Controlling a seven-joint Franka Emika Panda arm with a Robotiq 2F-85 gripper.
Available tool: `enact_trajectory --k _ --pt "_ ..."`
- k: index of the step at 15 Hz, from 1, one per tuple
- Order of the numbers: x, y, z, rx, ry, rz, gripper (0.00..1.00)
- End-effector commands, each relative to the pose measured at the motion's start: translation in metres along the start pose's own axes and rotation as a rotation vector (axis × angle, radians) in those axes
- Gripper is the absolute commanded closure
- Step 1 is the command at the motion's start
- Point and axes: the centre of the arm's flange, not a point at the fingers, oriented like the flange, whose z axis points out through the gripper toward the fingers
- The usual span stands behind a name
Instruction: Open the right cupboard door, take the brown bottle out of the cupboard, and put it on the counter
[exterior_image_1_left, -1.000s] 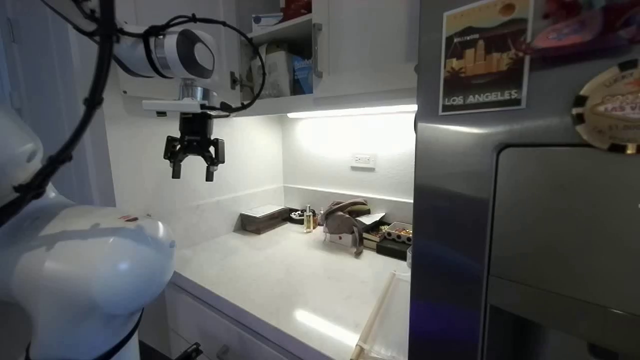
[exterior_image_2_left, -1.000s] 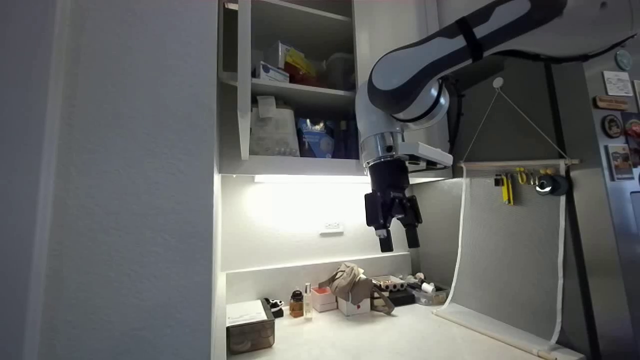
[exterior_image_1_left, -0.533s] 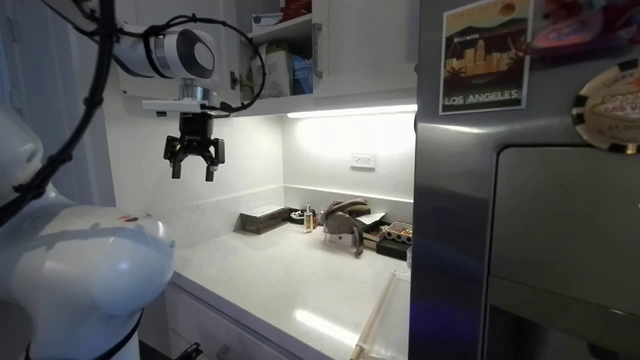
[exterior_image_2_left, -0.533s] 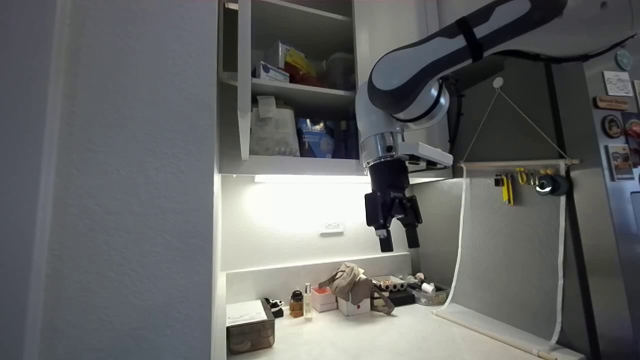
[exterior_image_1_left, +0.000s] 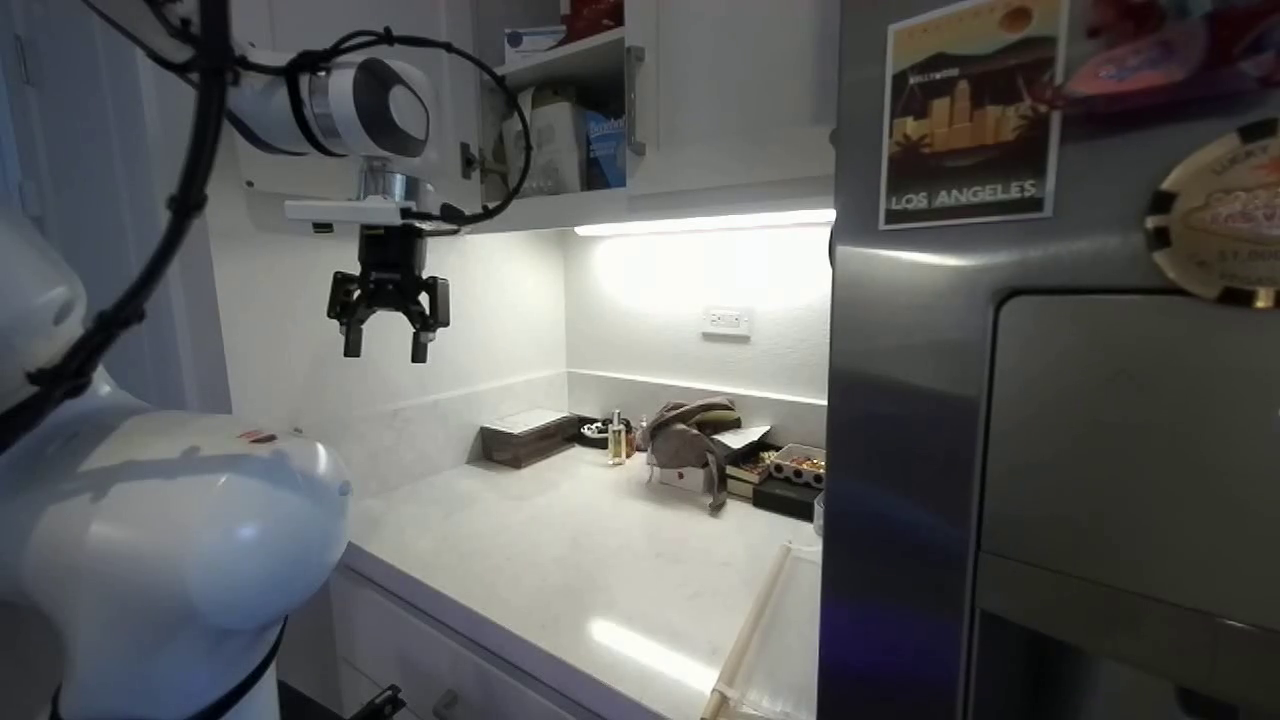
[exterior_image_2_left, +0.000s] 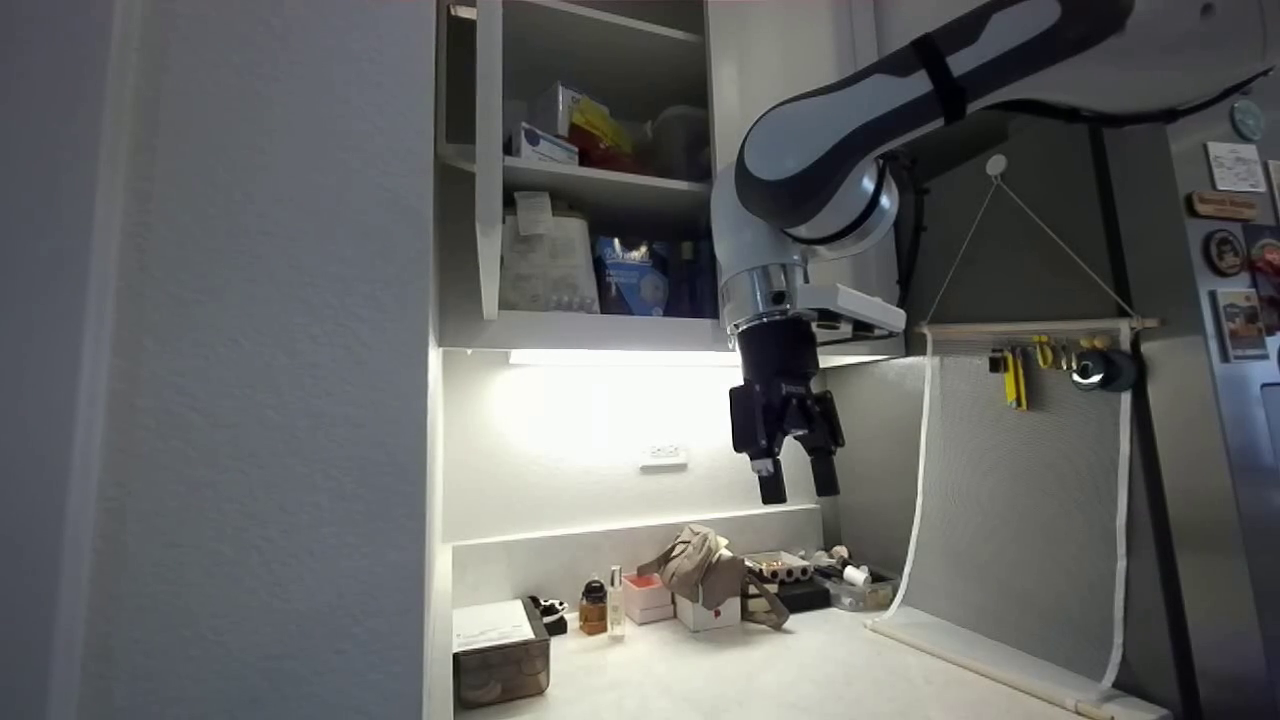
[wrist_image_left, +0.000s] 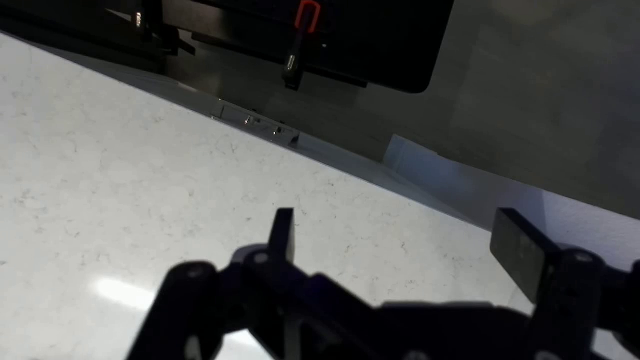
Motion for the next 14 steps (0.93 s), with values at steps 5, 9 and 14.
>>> enact_trajectory --k 5,9,14 --pt "-0.030 0.025 -0.033 0.022 0.178 0.097 0.00" --pt "-0.056 0.047 -0.067 0.040 0.348 0.174 0.00" --pt "-0.063 0.060 -0.099 0.030 0.608 0.245 0.00"
